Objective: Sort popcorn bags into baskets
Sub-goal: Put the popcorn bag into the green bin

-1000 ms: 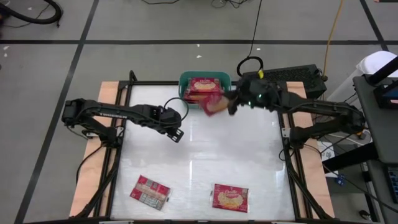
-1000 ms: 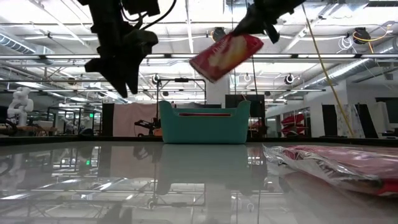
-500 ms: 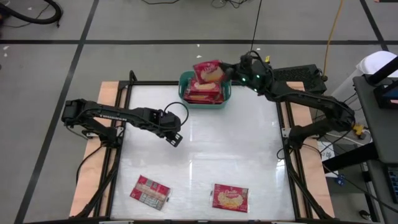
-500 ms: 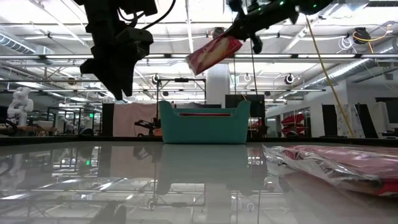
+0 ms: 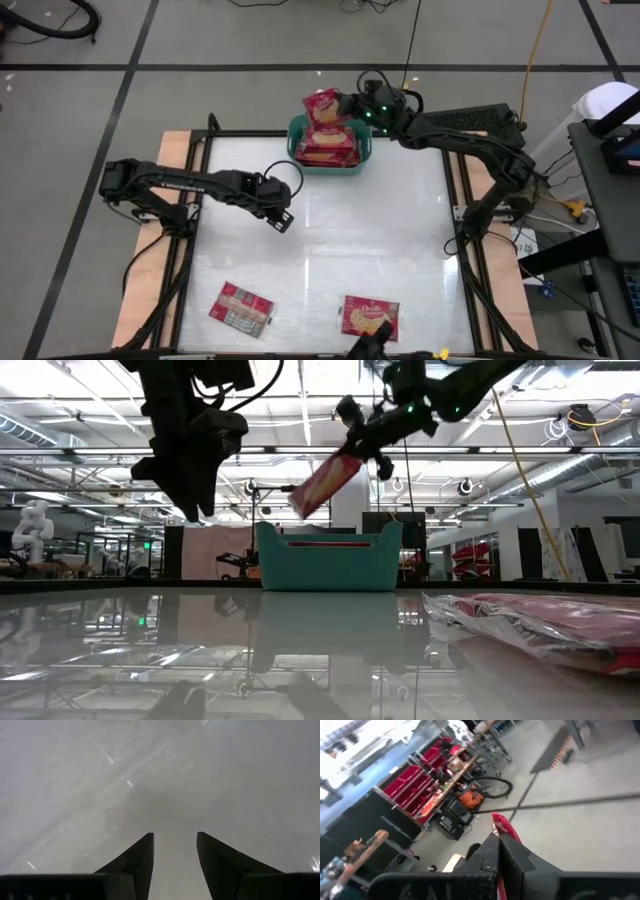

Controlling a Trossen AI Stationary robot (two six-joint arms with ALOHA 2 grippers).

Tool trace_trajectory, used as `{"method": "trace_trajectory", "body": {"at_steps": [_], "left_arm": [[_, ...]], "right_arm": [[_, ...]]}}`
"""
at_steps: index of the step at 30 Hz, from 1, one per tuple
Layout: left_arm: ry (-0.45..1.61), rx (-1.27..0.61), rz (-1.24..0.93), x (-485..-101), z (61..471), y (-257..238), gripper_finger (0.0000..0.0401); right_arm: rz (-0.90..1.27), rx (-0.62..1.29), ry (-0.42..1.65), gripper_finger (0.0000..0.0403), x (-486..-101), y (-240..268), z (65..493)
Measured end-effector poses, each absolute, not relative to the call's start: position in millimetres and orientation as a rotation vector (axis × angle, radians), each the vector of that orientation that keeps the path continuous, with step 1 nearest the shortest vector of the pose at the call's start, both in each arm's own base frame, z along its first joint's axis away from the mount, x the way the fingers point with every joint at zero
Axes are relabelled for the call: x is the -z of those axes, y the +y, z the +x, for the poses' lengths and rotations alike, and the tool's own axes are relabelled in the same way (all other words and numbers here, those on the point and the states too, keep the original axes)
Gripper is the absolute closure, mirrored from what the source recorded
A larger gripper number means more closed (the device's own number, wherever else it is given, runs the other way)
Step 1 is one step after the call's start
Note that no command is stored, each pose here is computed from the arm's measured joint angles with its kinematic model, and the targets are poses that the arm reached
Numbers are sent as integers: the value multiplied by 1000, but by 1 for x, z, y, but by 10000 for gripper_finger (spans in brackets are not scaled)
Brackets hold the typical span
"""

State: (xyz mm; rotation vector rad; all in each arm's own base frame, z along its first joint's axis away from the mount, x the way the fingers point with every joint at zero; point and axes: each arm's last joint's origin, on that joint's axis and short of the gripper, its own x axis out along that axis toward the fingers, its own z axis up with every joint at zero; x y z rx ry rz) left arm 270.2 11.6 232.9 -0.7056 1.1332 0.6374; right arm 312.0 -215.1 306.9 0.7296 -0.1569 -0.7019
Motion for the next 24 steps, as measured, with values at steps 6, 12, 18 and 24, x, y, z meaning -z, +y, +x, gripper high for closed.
{"method": "trace_trajectory", "body": {"at_steps": [6, 12, 18, 24], "left_arm": [[1136, -639, -689, -233, 270, 20, 249], [1142, -636, -676, -233, 269, 29, 249], [1144, -636, -663, -233, 268, 36, 249], [1148, -631, -646, -233, 267, 41, 249]], "right_arm": [[939, 746, -192, 403, -280, -233, 318], [1025, 777, -180, 403, -260, -240, 324], [1028, 803, -140, 403, -255, -239, 324], [1047, 867, -74, 402, -247, -239, 321]]}}
